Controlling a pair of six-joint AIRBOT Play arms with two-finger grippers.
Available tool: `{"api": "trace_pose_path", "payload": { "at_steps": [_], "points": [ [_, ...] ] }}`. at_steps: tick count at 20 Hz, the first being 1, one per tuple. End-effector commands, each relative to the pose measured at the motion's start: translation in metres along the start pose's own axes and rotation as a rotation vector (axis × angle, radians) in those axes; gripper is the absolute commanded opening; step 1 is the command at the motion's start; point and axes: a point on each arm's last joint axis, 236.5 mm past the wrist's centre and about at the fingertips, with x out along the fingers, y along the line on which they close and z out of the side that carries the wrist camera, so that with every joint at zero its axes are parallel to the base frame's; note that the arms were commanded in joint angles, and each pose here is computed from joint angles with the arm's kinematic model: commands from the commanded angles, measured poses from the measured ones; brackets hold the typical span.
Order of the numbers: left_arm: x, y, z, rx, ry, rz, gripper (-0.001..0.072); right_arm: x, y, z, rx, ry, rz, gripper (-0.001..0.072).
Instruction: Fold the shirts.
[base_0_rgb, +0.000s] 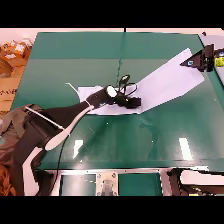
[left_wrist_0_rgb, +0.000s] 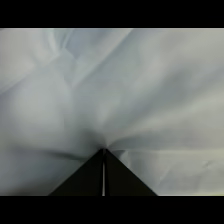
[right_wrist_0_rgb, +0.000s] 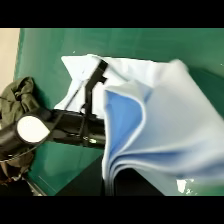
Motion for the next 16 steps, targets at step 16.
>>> {"api": "trace_pose_path", "payload": {
  "at_steps": [16],
  "points": [
    [-0.341, 0.069, 0.122, 0.263, 0.051, 0.389, 0.0026, 0.164, 0.12, -0.026, -0.046, 0.098, 0.138, 0.0014]
  ]
}}
